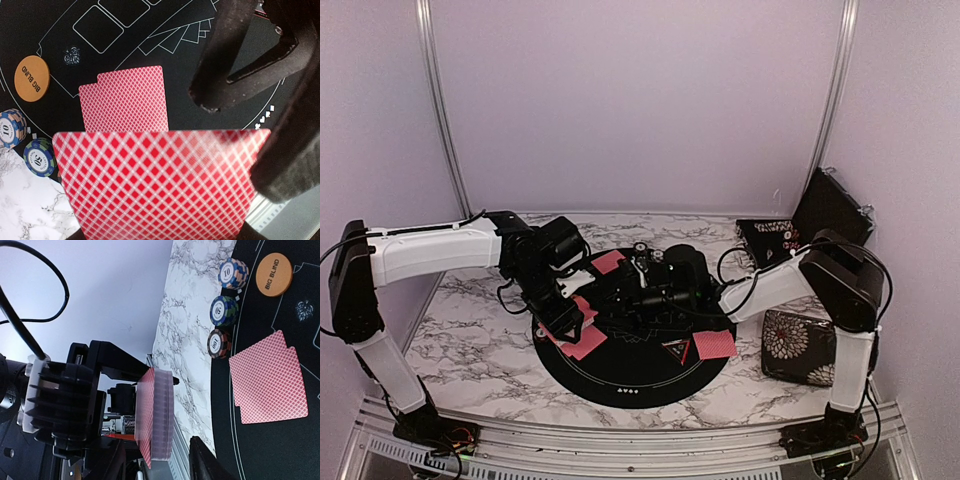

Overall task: Distribute texas hold em gaming equipment
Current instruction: Pick up the poker card from the face-down deck piles.

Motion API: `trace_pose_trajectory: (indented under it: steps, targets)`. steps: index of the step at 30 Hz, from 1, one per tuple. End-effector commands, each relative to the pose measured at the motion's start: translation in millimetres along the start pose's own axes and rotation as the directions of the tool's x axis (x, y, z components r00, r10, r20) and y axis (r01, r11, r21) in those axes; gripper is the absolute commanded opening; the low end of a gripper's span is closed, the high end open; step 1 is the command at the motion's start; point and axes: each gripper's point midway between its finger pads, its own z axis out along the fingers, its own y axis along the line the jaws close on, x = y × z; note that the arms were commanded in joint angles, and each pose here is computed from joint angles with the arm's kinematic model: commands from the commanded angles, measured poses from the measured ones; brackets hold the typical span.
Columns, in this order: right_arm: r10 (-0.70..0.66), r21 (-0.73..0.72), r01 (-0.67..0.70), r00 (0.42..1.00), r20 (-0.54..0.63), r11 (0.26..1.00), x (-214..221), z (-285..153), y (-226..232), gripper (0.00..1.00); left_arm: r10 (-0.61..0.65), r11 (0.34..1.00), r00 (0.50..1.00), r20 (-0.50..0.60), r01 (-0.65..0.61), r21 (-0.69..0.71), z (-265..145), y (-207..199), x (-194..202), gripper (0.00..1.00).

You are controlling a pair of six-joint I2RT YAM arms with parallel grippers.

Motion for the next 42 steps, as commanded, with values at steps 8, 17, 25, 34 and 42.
trace_pose_trajectory:
  steps: [8,17,25,34,42]
  targets:
    - [-0.007,-0.035,0.008,1.0,0.006,0.999,2,-6,16,0.29,0.01,1.0,0.999,0.044,-0.01,0.003,-11,-2,-6,0.55]
    - [-0.013,-0.046,0.013,1.0,0.007,0.999,2,-6,21,0.23,0.011,1.0,0.999,0.041,-0.011,0.007,-10,-2,-5,0.55]
    - [-0.021,-0.05,0.021,1.0,0.005,0.999,0,-4,26,0.18,0.01,1.0,0.999,0.039,-0.011,0.009,-9,-3,-4,0.55]
    - [-0.028,-0.053,0.028,1.0,0.003,0.998,-1,-3,30,0.13,0.011,1.0,0.999,0.037,-0.012,0.011,-8,-3,-5,0.55]
    - [-0.034,-0.051,0.034,0.999,0.006,0.998,-2,-3,33,0.08,0.011,1.0,0.999,0.034,-0.012,0.013,-7,-3,-5,0.55]
